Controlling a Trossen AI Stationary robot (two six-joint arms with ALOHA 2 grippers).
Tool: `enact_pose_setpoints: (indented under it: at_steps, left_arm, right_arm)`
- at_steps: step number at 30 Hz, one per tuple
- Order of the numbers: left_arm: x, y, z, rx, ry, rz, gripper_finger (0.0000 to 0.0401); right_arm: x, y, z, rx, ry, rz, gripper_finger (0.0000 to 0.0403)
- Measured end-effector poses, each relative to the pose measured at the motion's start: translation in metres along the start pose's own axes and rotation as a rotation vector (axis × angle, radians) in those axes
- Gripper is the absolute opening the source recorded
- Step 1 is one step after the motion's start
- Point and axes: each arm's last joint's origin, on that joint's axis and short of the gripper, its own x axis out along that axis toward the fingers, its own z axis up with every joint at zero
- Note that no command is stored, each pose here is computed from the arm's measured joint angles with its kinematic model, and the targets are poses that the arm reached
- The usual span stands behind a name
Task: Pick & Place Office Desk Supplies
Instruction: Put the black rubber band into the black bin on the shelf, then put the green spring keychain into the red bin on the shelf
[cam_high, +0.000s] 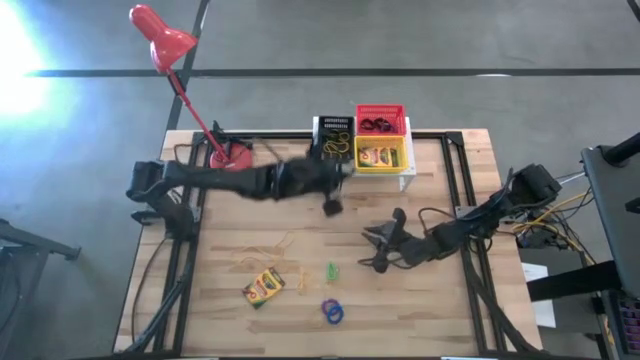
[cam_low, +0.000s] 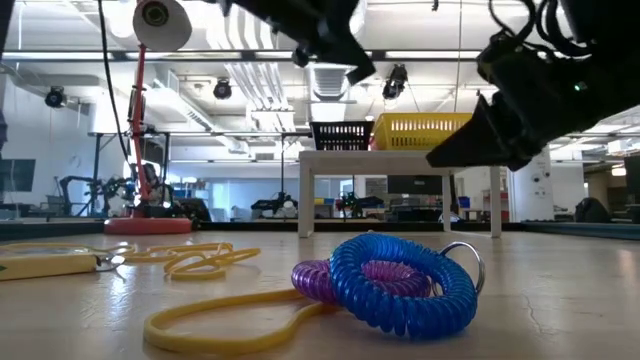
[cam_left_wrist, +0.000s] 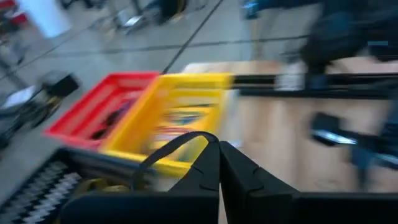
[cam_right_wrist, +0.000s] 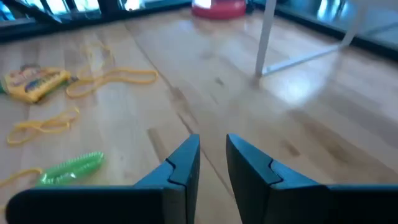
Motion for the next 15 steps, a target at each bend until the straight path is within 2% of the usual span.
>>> enact_pose_setpoints:
  at_steps: [3, 7, 11, 15]
  left_arm:
    - [0.016, 0.037, 0.002, -0.029, 0.045, 0.083, 0.0001]
    - [0.037, 0.078, -0.014, -0.065, 0.102, 0.160, 0.0011]
    - [0.040, 0.100, -0.025, -0.105, 0.150, 0.146, 0.0056]
    - [0.031, 0.108, -0.025, -0.165, 0.188, 0.101, 0.0112]
  right_arm:
    - [-0.002, -0.002, 0.000, -0.006, -0.041, 0.017, 0.0077]
    - [-0.003, -0.006, -0.003, 0.003, -0.045, -0.001, 0.0073]
    - [-0.002, -0.006, -0.006, 0.007, -0.039, -0.004, 0.0070]
    - [0.001, -0.003, -0.006, -0.003, -0.037, -0.007, 0.0073]
